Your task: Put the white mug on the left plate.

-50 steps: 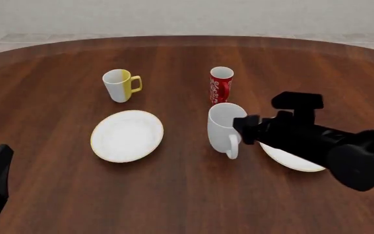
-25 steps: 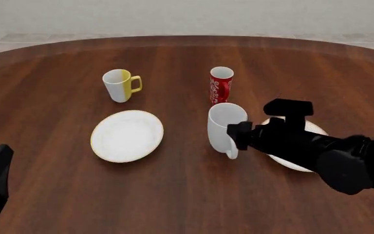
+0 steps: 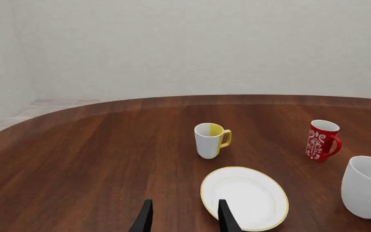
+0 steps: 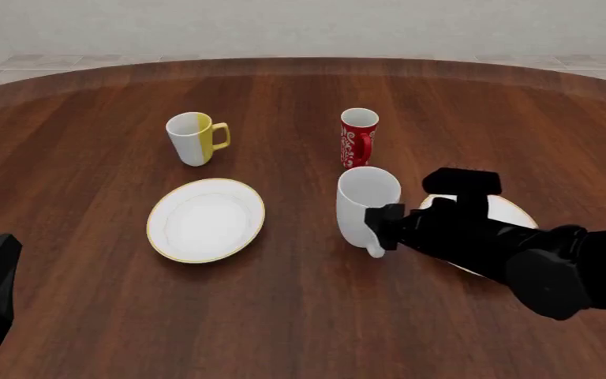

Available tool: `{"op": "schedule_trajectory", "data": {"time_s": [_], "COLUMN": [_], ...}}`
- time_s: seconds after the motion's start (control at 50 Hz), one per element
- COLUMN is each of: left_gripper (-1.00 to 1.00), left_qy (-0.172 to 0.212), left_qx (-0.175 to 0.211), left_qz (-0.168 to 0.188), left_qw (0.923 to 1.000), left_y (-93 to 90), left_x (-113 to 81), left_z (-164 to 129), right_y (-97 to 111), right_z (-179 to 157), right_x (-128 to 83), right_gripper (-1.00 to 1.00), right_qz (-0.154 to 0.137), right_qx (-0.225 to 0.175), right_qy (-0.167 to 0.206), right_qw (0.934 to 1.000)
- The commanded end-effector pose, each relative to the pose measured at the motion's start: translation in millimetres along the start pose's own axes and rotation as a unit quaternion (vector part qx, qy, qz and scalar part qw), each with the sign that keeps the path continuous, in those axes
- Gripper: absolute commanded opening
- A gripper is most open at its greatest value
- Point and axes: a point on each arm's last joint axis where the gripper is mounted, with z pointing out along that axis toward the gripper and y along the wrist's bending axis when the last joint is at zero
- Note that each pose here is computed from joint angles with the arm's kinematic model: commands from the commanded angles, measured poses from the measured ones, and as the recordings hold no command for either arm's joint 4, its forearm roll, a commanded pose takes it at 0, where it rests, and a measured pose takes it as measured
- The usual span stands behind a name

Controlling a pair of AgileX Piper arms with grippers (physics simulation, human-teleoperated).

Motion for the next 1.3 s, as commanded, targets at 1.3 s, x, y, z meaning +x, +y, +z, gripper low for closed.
{"op": "schedule_trajectory", "data": {"time_s": [1.3], "left_gripper": [1.0], "left_qy": [0.0], "left_qx": [0.0], "left_qz": [0.0], "left_qw": [1.0], "left_y": [0.0], "left_x": [0.0], "left_z": [0.0], "right_y": [1.9], "right_z": [27.7], "right_x": [19.6], "right_gripper": [1.0], "right_qz": [0.009], "right_qx": [-0.002], "right_qy": [0.03], "right_qw": [0.9995]}}
